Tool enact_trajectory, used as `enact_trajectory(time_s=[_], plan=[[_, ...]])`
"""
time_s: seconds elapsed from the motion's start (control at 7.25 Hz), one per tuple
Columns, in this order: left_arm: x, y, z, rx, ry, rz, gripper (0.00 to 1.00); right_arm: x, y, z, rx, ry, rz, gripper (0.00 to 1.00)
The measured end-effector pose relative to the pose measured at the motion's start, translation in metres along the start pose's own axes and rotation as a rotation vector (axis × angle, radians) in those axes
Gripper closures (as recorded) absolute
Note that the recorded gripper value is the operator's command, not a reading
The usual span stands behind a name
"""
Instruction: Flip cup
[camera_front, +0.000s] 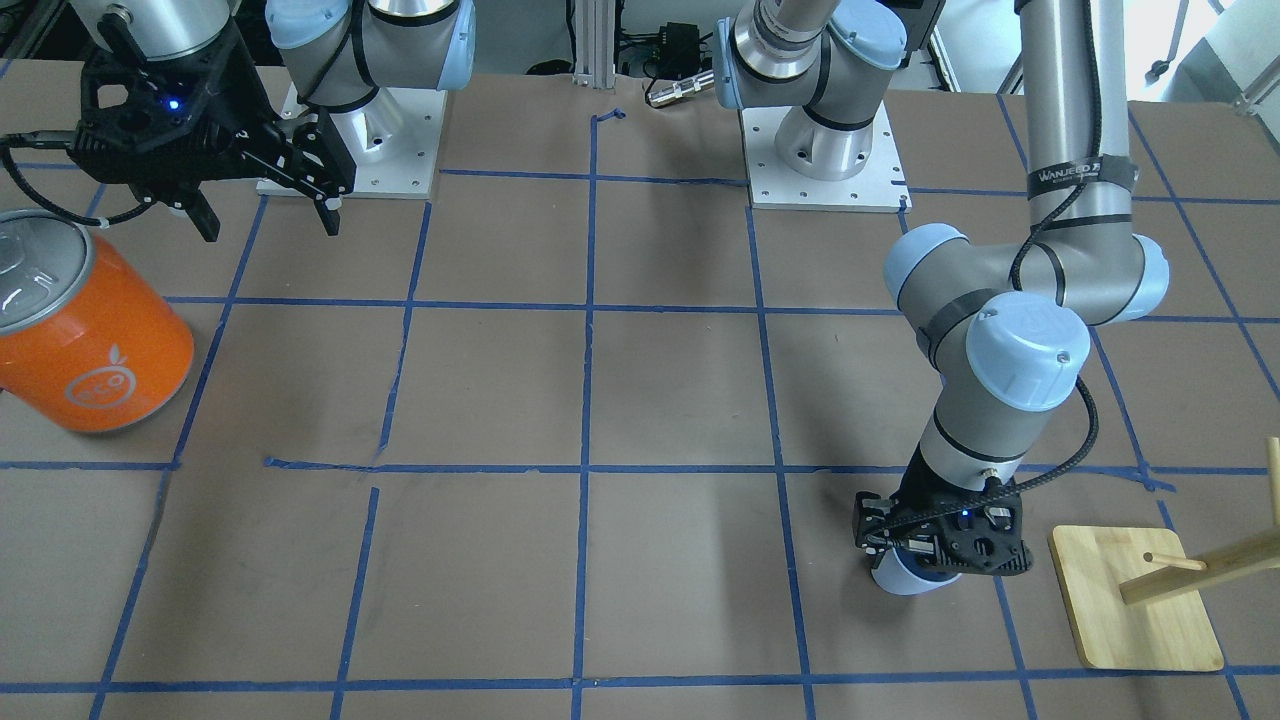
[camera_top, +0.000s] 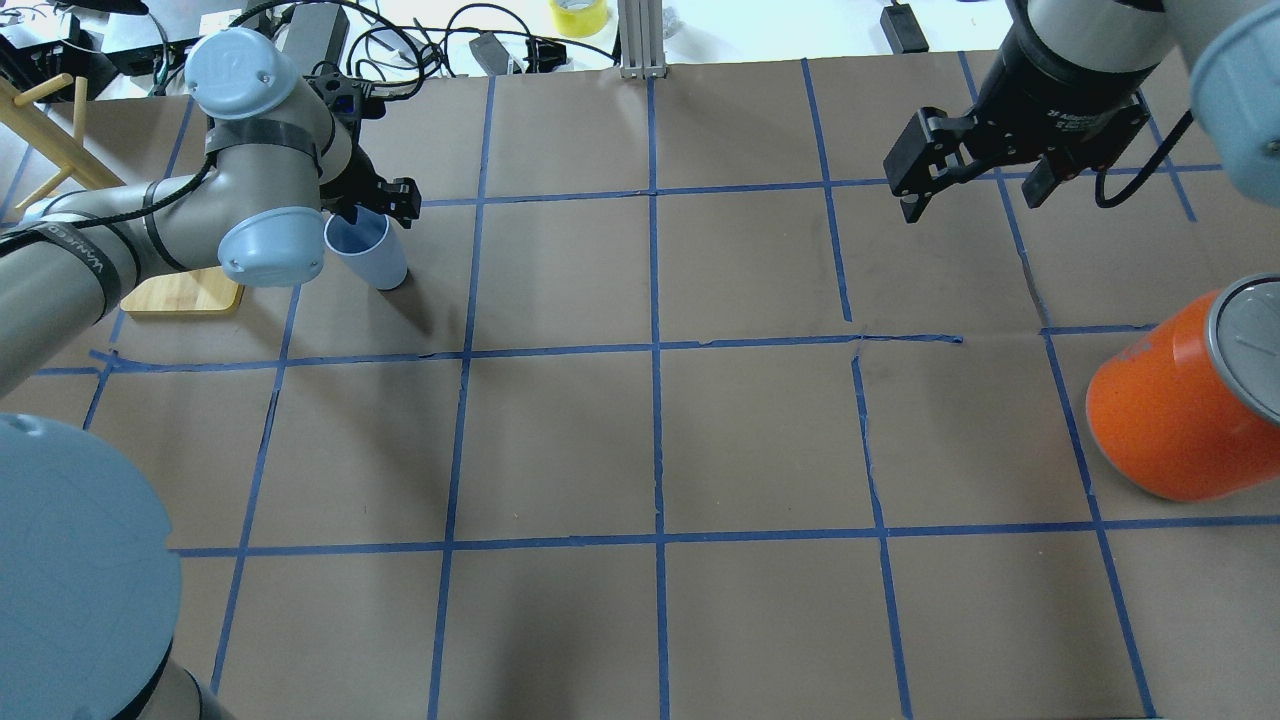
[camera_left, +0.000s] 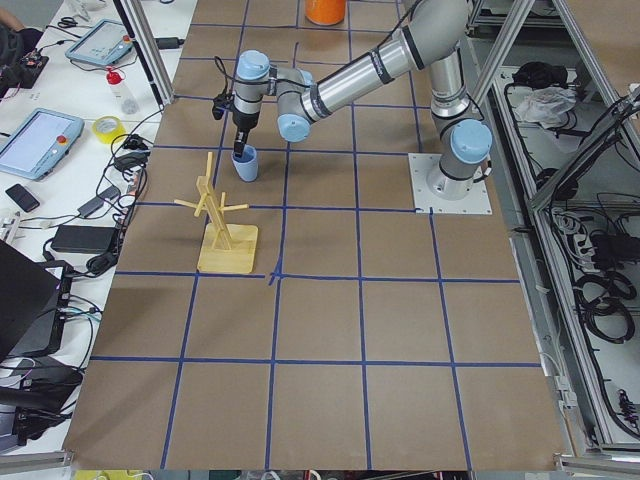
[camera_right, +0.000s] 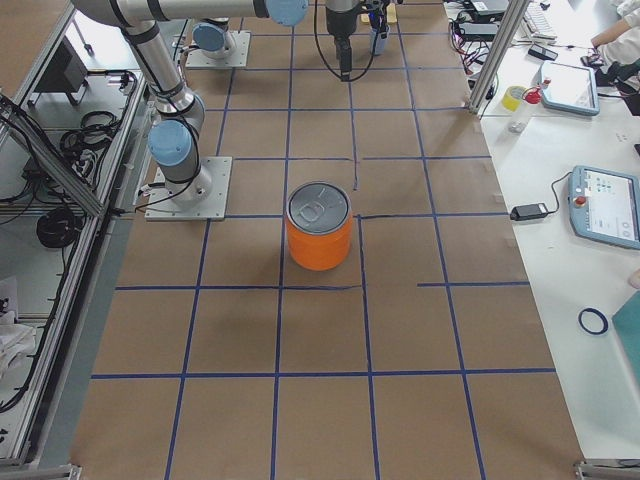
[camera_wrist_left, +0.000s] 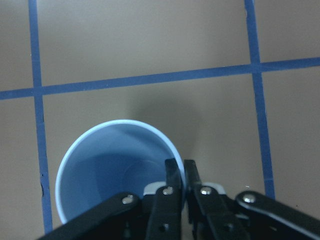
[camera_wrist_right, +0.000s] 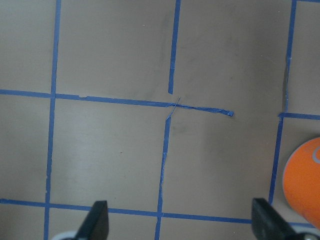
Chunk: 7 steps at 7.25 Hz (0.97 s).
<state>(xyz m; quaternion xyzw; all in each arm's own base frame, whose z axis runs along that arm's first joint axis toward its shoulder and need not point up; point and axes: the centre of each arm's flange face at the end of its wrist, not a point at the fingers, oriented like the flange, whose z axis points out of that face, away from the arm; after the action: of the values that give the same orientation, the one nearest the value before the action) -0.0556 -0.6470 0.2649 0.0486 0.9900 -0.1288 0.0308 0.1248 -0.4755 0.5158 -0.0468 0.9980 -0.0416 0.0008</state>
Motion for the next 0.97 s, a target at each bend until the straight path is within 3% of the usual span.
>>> enact_trajectory(time_s=[0.28, 0.69, 0.97], plan=[[0.004, 0.0, -0.033, -0.078, 0.016, 0.004, 0.0, 0.0, 0.0, 0.0, 0.0, 0.0, 0.0, 0.0], [0.006, 0.011, -0.173, -0.236, 0.039, -0.064, 0.0, 0.0, 0.0, 0.0, -0.001, 0.001, 0.0, 0.0], [0.015, 0.043, -0.243, -0.271, 0.066, -0.114, 0.0, 0.0, 0.0, 0.0, -0.001, 0.001, 0.0, 0.0]])
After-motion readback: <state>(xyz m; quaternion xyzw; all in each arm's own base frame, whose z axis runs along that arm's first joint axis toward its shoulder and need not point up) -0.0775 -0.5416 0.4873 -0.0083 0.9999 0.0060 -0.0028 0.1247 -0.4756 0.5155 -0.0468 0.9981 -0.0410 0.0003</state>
